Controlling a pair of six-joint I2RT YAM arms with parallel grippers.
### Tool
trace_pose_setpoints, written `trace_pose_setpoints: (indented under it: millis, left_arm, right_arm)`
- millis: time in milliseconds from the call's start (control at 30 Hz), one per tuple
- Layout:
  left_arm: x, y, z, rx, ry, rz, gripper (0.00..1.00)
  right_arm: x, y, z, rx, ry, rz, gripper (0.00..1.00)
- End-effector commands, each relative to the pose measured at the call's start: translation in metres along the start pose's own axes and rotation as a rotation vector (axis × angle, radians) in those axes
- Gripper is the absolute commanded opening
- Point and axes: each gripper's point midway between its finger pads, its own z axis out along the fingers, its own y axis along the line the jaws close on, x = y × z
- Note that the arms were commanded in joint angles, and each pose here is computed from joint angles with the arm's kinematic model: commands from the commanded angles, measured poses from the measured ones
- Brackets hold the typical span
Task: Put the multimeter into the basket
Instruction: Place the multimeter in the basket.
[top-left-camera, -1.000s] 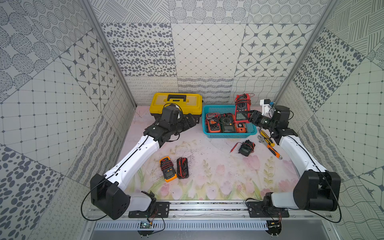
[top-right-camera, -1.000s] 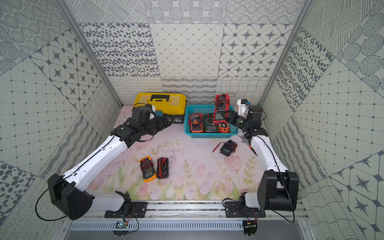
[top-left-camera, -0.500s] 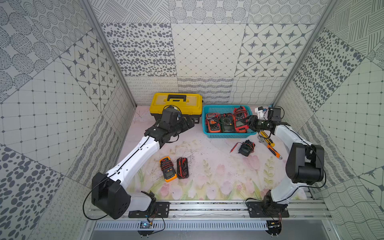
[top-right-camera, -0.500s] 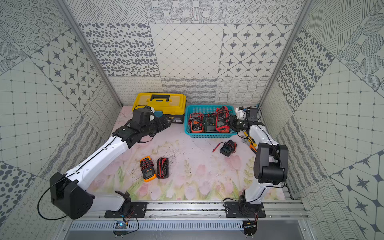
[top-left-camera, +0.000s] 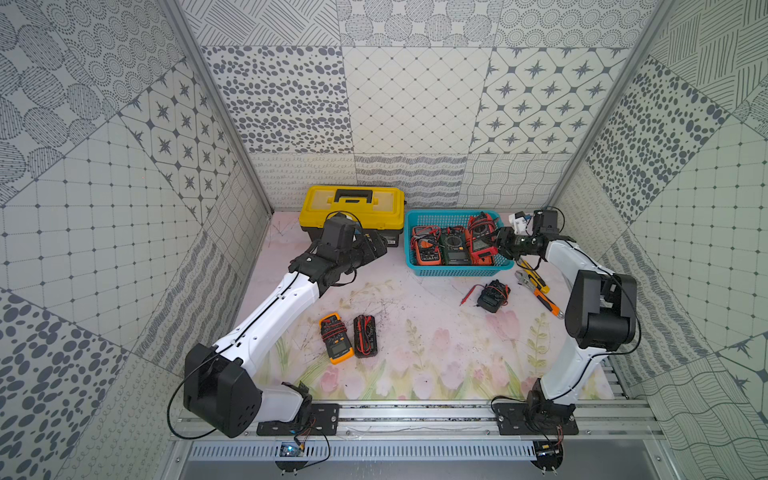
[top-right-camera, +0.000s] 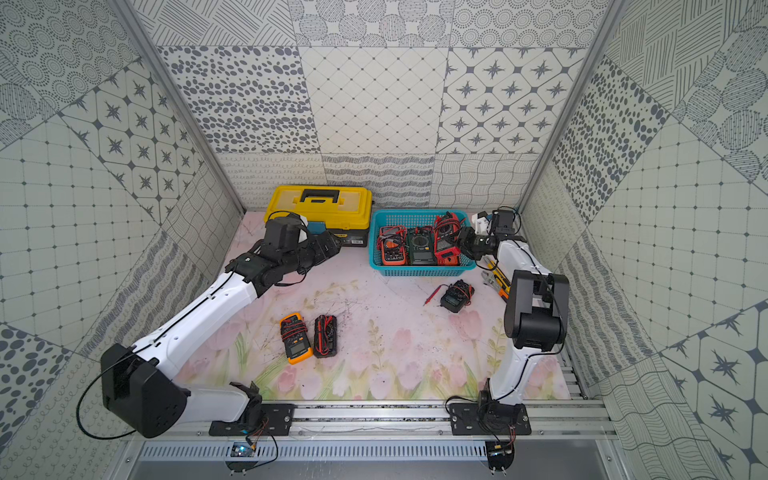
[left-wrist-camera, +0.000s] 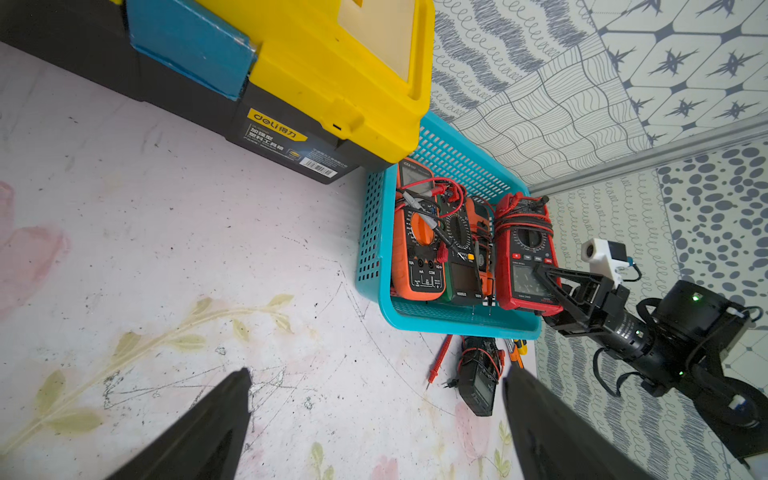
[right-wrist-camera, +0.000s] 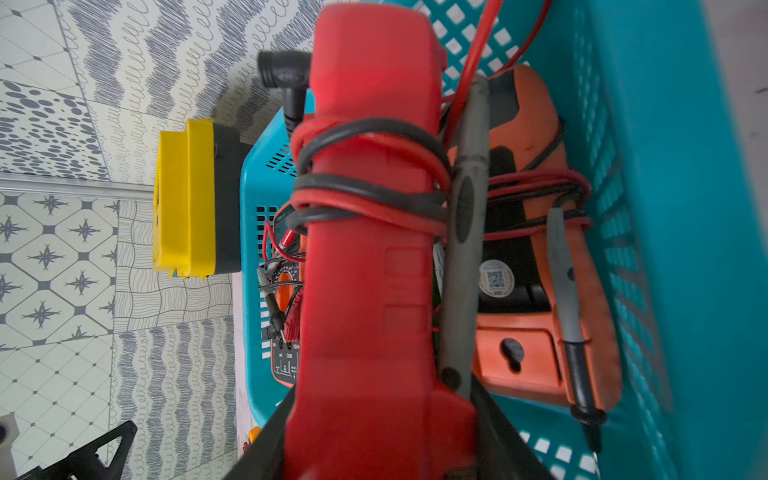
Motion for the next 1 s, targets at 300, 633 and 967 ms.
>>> trace_pose_setpoints:
  millis: [300, 633, 967]
  left_arm:
    - [-0.006, -0.002, 0.01, 0.01, -0.003, 0.007, 0.99]
    - [-0.009, -0.003, 0.009, 0.006, -0.013, 0.01, 0.99]
    - [-0.009, 0.001, 0.013, -0.004, -0.008, 0.007, 0.99]
  right_arm:
    - [-0.014, -0.009, 0.012, 0.101, 0.017, -0.107, 0.28]
    - [-0.02, -0.003, -0.018, 0.318, -0.042, -0.225, 0.64]
    - [-0.023, -0.002, -0.037, 0.462, -0.065, -0.304, 0.67]
